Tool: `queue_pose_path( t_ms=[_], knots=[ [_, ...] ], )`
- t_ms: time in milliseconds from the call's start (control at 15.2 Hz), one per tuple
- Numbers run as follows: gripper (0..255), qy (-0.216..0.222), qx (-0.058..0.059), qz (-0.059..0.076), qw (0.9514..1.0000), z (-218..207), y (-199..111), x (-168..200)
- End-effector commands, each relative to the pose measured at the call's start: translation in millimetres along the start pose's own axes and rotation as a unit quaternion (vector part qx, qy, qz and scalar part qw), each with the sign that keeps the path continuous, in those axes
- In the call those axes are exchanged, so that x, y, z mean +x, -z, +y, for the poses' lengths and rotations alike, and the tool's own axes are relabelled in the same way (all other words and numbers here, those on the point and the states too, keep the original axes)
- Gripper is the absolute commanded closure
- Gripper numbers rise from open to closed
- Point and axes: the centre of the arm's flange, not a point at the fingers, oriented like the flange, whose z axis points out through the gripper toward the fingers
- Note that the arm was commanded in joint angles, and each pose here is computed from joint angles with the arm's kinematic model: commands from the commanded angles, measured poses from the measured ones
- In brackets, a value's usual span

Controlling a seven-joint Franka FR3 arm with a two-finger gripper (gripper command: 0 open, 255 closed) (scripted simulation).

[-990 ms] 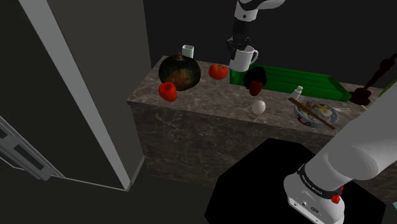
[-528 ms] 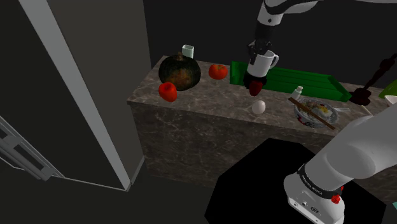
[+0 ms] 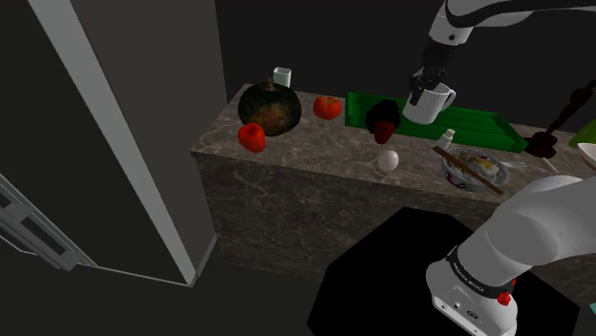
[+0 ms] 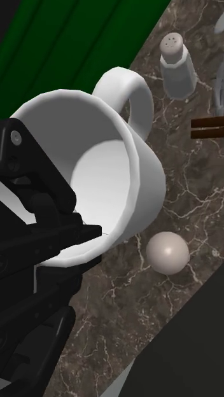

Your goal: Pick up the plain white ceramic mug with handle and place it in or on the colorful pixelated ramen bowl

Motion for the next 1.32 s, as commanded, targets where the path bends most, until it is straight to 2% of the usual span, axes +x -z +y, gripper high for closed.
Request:
queue_pose_path(
  t_ms=[0,1056,1254],
  knots=[
    [255,0.001,0.0,0.0,1.0,14.3,0.8,-20.1],
    [255,0.001,0.0,0.0,1.0,139.9,12.5,-187.3],
    [255,0.001,0.0,0.0,1.0,139.7,-3.3,-187.9]
  ],
)
